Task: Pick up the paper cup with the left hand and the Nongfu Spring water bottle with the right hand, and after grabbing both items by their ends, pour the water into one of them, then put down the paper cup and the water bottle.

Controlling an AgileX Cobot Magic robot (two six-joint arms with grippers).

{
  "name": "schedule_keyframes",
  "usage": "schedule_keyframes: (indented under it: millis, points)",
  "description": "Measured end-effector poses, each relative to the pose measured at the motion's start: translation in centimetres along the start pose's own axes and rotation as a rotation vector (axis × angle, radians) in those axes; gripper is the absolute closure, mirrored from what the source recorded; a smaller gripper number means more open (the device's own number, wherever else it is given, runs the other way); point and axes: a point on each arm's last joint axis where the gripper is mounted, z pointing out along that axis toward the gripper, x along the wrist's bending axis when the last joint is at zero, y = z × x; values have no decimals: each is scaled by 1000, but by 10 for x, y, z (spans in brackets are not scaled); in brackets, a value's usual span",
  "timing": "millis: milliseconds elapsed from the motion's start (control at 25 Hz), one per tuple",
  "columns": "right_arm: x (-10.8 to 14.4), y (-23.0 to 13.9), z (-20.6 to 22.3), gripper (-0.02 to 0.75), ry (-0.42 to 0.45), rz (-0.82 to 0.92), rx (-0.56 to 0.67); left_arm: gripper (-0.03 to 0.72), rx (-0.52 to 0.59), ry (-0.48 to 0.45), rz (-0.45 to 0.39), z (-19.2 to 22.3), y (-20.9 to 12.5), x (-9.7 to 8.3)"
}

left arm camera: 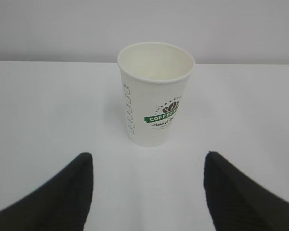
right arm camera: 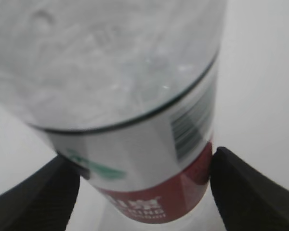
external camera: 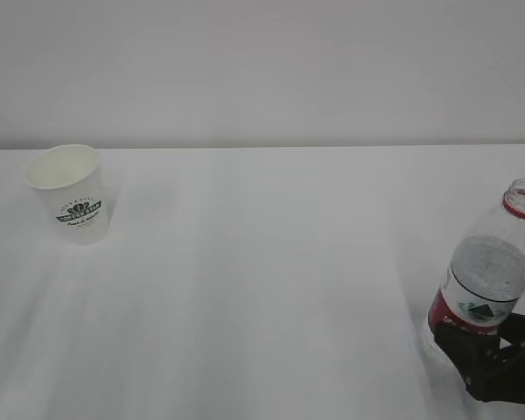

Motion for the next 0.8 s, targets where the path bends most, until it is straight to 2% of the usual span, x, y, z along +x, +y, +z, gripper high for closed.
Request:
schedule_keyframes:
  millis: [800]
  points:
    - [-3,20,21,108,6,-45,-79,169,-12,-2,0,0,1,0]
